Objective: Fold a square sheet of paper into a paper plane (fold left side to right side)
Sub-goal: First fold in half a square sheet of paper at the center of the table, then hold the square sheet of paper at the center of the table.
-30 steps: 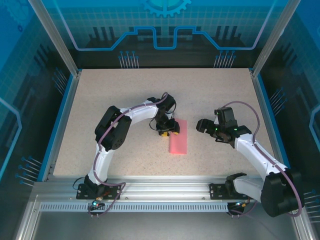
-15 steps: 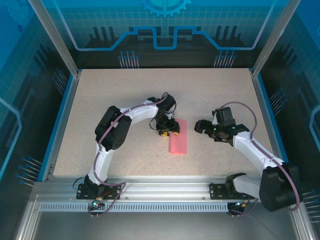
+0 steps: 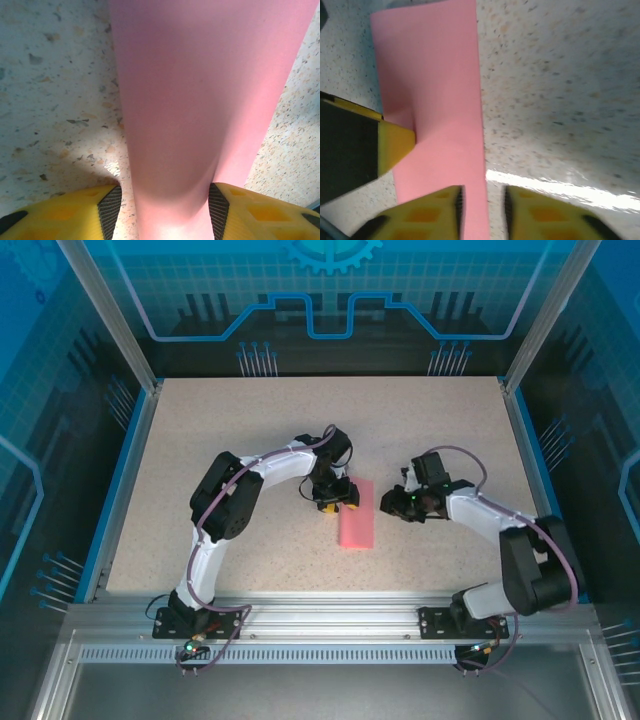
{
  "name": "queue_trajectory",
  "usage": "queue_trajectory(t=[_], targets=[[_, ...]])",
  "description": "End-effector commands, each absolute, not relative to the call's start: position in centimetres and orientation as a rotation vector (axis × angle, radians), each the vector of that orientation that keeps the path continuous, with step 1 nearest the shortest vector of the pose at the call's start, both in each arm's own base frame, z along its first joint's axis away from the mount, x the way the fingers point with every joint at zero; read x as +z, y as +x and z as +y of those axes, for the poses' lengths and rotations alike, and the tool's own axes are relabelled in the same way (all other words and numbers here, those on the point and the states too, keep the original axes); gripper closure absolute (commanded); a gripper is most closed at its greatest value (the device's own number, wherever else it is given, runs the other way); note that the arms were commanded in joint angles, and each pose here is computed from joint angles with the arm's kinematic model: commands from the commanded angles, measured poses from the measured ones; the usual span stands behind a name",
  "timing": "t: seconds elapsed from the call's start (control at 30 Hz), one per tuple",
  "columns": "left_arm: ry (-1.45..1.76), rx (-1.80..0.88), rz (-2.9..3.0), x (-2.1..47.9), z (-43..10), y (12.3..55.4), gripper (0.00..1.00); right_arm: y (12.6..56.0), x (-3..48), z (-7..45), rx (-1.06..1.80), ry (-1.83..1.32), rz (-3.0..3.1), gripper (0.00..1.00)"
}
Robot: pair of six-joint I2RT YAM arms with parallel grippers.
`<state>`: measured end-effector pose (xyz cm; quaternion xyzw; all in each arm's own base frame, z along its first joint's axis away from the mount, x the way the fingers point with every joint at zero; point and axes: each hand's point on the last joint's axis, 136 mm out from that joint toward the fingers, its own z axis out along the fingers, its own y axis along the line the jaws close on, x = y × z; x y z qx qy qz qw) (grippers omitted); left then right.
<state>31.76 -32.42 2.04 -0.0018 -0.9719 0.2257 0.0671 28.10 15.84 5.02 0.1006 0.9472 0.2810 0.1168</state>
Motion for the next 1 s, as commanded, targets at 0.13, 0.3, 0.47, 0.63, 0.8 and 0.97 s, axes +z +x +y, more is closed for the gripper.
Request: queue_trajectory(t=[0.13, 0.3, 0.47, 0.63, 0.8, 0.97], targets=[[0.005, 0.511, -2.896, -2.1, -31.4, 29.9, 0.46, 29.9, 4.9, 19.4, 0.930, 0.202, 2.777, 0.94], [0.010, 0.510, -2.895, -2.2, -31.4, 29.9, 0.46, 29.8, 3.3, 19.8, 0.870, 0.180, 2.842, 0.95], [0.010, 0.510, -2.895, -2.2, -31.4, 29.9, 0.46, 29.4, 1.8, 19.6, 0.815, 0.180, 2.895, 0.95], [0.005, 0.519, -2.901, -1.9, -31.4, 30.0, 0.46, 28.6, 0.2, 19.0, 0.753, 0.197, 2.958, 0.96], [-0.010, 0.566, -2.941, -0.7, -31.6, 30.5, 0.44, 27.8, -0.7, 18.4, 0.699, 0.204, 3.007, 0.96], [0.015, 0.654, -3.035, 2.6, -30.8, 31.9, 0.39, 27.1, -1.4, 17.7, 0.646, 0.211, 3.043, 0.96]])
